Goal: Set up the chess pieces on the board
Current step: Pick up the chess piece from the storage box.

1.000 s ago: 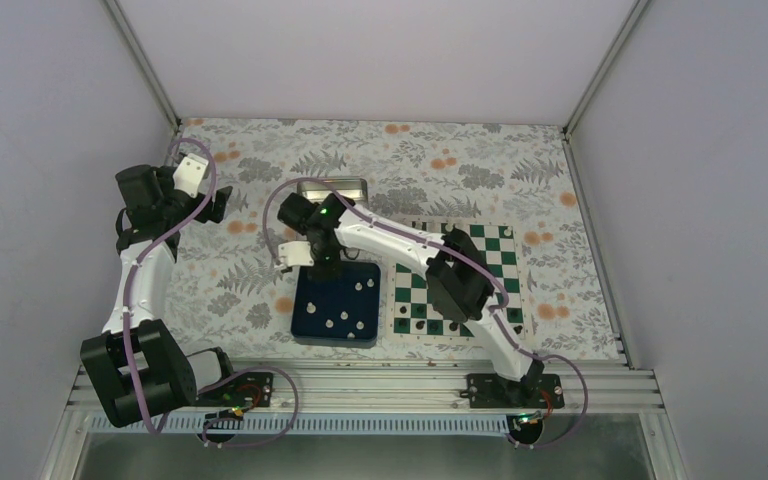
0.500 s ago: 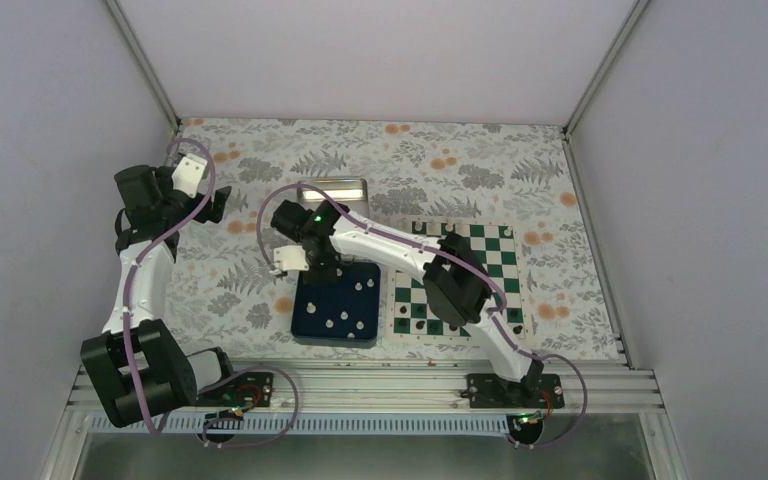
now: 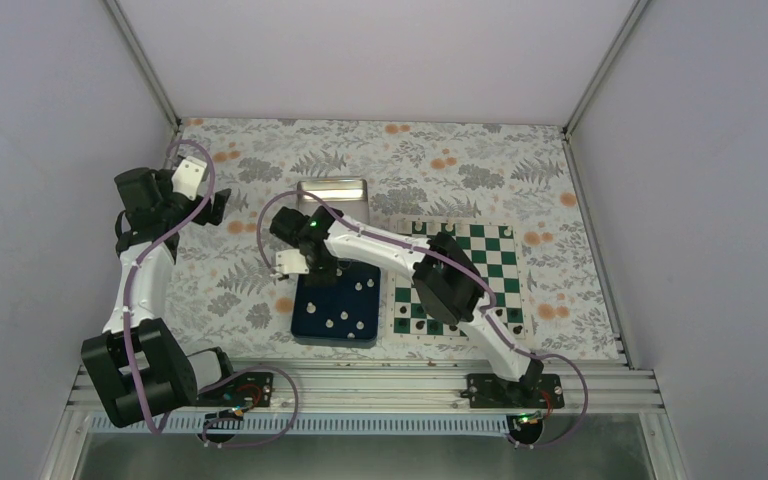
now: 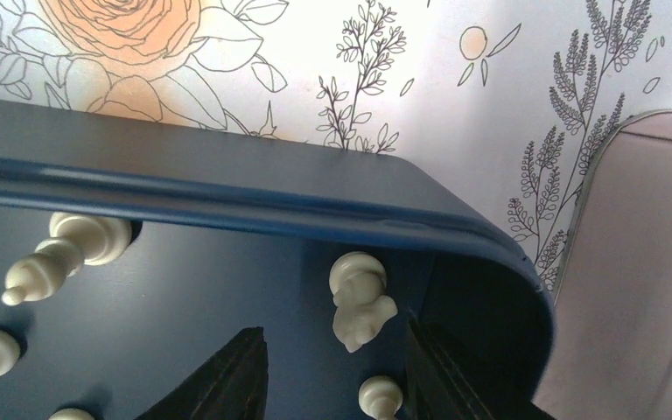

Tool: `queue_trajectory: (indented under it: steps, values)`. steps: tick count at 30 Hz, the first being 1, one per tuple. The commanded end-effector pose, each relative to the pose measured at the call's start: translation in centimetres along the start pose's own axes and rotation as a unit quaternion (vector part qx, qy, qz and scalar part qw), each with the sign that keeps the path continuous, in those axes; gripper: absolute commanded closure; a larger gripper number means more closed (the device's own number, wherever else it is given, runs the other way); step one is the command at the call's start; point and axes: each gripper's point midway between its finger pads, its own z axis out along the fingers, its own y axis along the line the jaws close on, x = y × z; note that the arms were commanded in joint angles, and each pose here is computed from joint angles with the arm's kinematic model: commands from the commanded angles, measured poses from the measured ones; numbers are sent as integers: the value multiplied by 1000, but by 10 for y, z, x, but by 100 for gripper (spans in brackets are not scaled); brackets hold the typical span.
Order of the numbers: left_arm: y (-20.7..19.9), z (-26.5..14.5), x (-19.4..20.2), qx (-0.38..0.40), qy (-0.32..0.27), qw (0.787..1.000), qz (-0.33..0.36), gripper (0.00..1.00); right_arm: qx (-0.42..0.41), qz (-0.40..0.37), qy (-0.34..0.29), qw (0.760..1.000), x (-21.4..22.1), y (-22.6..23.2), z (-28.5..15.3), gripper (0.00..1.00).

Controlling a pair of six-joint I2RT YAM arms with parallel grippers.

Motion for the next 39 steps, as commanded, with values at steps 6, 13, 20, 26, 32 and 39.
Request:
queue_trajectory:
  steps: [6, 13, 20, 26, 32, 39]
  values:
    - [0, -3, -5, 4, -17, 1000, 1, 0, 14, 3, 6, 1000, -1, -4, 12, 57]
    - [-1, -3, -5, 6, -17, 1000, 2, 0, 7, -1, 11, 1000, -3, -3, 21, 60]
    - [-1, -3, -4, 6, -17, 1000, 2, 0, 2, 4, -3, 1000, -8, -2, 17, 75]
    - [-1, -3, -5, 6, -17, 1000, 2, 0, 0, 6, -14, 1000, -10, -1, 7, 85]
    - [0, -4, -4, 5, -16, 1000, 1, 0, -7, 7, -11, 1000, -7, 1, 3, 93]
    - [0, -3, -5, 6, -16, 1000, 1, 0, -1, 36, -31, 999, 7, -15, -41, 94]
